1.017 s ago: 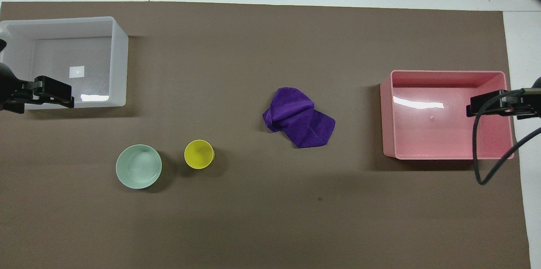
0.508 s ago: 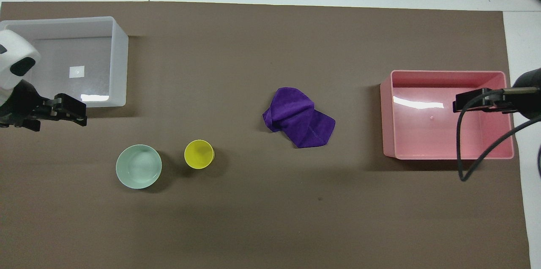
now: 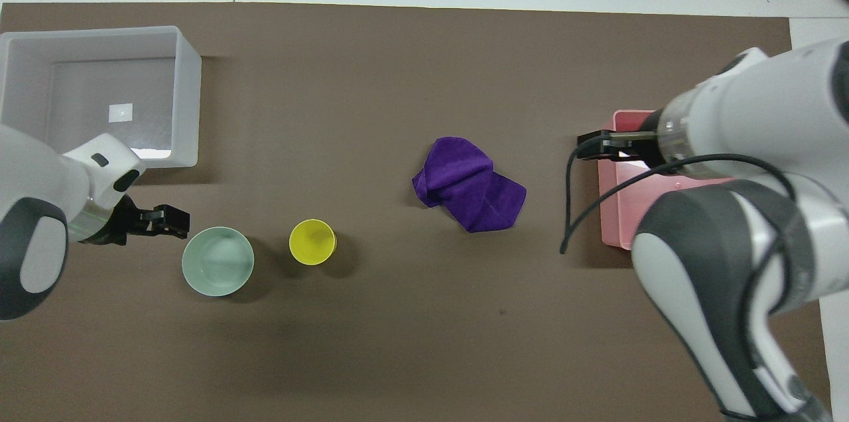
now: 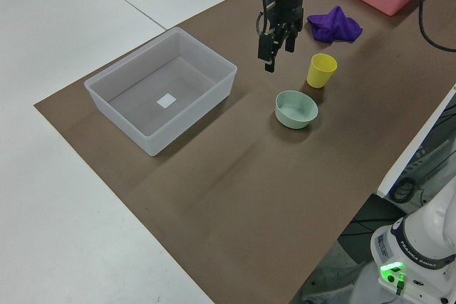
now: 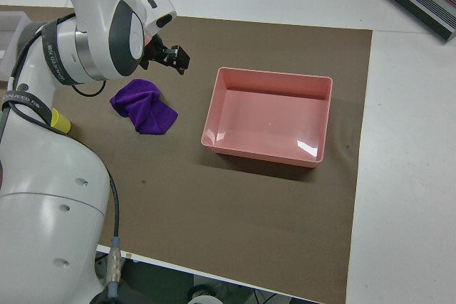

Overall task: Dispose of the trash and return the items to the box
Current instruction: 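Grasp the green bowl with the left gripper while the right gripper grasps the cloth, then lift the green bowl into the clear box while the right gripper lifts the cloth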

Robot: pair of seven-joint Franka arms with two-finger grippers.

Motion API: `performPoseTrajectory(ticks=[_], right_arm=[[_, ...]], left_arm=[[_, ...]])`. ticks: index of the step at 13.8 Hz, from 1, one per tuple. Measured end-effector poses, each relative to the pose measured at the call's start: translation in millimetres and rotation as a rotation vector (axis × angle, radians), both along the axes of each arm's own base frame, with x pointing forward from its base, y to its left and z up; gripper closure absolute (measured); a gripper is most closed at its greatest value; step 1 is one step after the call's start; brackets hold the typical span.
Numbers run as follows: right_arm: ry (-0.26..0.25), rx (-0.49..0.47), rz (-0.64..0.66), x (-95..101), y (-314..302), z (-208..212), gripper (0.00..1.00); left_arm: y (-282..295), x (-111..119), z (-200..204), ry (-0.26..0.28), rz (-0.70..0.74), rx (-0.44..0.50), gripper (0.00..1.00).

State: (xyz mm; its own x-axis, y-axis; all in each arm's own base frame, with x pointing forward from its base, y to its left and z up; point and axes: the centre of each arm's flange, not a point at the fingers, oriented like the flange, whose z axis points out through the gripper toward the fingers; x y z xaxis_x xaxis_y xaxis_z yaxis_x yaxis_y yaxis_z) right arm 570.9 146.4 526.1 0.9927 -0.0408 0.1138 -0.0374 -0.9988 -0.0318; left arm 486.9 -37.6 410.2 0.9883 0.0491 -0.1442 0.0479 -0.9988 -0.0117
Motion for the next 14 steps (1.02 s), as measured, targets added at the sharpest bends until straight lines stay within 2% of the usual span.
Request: performPoseTrajectory(ticks=[4,6,7,8,9,14], right_arm=[[-0.036,0.023,0.013,17.6,78,-80,0.0],[-0.057,0.037,0.026,18.7,114,-114,0.0],[-0.061,0.042,0.032,18.4,129,-130,0.0],[-0.066,0.045,0.04,17.7,140,-144,0.0],[-0.071,0.049,0.043,17.1,149,-155,0.0],[-0.071,0.051,0.058,16.2,167,-196,0.0]], left_arm=[[-1,-31,-72,-0.05,-0.009,-0.001,0.0],[-5,-42,-88,-0.044,-0.019,-0.001,0.0],[-7,-44,-90,-0.043,-0.024,-0.001,0.07],[-9,-44,-90,-0.044,-0.028,-0.001,0.07],[-9,-44,-90,-0.044,-0.03,-0.001,0.16],[-9,-45,-97,-0.027,-0.03,0.0,0.78]])
